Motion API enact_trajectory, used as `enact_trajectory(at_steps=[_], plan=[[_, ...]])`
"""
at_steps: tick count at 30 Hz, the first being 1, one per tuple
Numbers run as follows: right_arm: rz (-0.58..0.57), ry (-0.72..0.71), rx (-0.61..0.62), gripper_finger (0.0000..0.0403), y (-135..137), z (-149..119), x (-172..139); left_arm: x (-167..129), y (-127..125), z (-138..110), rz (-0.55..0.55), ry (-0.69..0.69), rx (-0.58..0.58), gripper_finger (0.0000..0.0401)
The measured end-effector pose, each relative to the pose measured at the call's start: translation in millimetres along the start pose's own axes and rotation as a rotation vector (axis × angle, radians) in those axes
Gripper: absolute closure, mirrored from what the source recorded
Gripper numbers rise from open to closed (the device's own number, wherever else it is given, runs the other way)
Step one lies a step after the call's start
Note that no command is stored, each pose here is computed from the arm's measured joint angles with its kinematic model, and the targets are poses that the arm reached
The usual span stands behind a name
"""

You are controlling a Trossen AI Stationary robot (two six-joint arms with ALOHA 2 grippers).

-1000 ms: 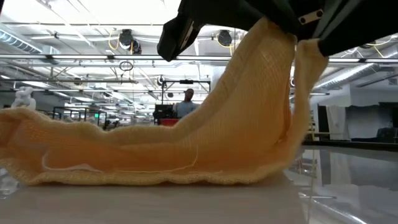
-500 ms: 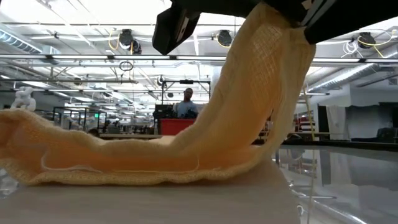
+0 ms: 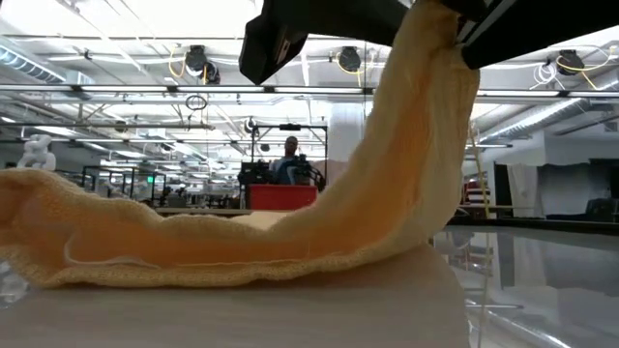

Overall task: Roll towel into tight, uniform cylinder
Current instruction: Roll the yellow towel

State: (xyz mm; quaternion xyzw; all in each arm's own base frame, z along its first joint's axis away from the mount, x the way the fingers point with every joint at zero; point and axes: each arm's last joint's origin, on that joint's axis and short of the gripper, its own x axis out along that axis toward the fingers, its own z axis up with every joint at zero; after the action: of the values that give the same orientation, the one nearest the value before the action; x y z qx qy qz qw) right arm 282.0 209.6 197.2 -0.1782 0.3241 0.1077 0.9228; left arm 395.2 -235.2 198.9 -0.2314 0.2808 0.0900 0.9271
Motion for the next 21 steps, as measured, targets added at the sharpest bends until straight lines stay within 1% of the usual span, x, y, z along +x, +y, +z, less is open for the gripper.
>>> enact_trajectory(at_steps=[2, 5, 13, 17, 21], plan=[[-0.001, 0.0, -0.002, 0.0383, 0.0, 0.0, 0.0, 0.6, 0.6, 0.4, -0.008, 0.013, -0.001, 0.0282], [-0.013, -0.001, -0.002, 0.0383, -0.3, 0.0, -0.1, 0.7, 0.4, 0.0, -0.02, 0.028, -0.006, 0.0271], [-0.014, -0.006, -0.002, 0.0383, -0.4, 0.7, -0.5, 0.6, 2.7, -2.4, -0.004, 0.058, -0.015, 0.0269], [0.029, -0.006, -0.001, 0.039, 1.4, 0.7, -0.7, 0.3, 6.6, -5.7, 0.035, 0.09, -0.04, 0.0269], [0.042, -0.005, -0.012, 0.04, 2.0, 0.6, -0.9, 0.3, 7.0, -5.9, 0.038, 0.092, -0.033, 0.0269]])
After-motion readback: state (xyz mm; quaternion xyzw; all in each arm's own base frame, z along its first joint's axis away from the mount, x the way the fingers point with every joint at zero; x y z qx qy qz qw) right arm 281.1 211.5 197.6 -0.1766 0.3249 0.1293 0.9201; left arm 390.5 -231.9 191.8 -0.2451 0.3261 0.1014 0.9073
